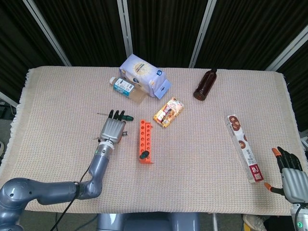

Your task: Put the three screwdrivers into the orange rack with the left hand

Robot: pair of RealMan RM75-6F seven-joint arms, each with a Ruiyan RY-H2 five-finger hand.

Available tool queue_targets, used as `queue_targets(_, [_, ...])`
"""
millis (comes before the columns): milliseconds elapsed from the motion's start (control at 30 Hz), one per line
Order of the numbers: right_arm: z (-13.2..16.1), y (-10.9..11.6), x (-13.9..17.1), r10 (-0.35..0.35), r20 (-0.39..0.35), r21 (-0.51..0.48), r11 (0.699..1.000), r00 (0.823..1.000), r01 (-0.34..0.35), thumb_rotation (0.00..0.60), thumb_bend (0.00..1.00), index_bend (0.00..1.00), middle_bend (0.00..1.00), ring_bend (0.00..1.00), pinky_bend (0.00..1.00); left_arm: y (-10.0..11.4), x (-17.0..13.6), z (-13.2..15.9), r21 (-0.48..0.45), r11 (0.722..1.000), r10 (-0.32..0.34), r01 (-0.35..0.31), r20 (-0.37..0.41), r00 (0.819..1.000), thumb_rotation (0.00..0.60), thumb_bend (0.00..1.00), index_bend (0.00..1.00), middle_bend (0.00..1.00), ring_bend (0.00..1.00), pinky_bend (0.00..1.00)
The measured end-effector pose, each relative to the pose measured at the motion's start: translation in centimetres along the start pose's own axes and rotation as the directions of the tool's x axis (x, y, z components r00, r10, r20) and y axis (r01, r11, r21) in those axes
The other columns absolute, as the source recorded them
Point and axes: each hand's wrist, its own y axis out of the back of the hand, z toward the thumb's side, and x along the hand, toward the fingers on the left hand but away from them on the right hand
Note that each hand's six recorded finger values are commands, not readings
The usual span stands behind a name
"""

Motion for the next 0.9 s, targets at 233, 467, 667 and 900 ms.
queue_targets(233, [-0.4, 0.0, 0.2, -0.001, 0.008, -0.005, 1.0, 1.0, 0.001, 0.6, 0.0, 0.03, 0.0, 0.0, 0.03, -0.1, 0.2, 1.3, 0.059, 0.998, 0.003, -0.004, 0.006, 1.0, 0.6, 0.28, 0.45, 0.0, 0.0, 0.0])
queue_targets(467, [-0.6, 0.0, 0.3, 0.0, 0.014, -0.007, 1.0, 1.0, 0.0, 0.6, 0.0, 0.03, 0.0, 0.0, 0.03, -0.2, 0.6, 1.7, 0.099, 0.995, 0.012, -0.012, -0.005, 1.0, 0.6, 0.28, 0.45, 0.0, 0.0, 0.0])
queue_targets(667, [-0.7, 0.0, 0.3, -0.002, 0.019, -0.009, 1.0, 1.0, 0.002, 0.6, 0.0, 0.03, 0.0, 0.0, 0.03, -0.2, 1.0, 1.6, 0.128, 0.992, 0.018, -0.015, -0.02, 1.0, 0.6, 0.28, 0.45, 0.0, 0.0, 0.0])
queue_targets(900, [-0.8, 0.0, 0.4, 0.0, 0.024, -0.012, 1.0, 1.0, 0.001, 0.6, 0.0, 0.03, 0.0, 0.0, 0.03, -0.9, 1.1, 2.0, 0.122, 0.992, -0.005, 0.006, -0.011, 1.0, 0.6, 0.28, 0.45, 0.0, 0.0, 0.0])
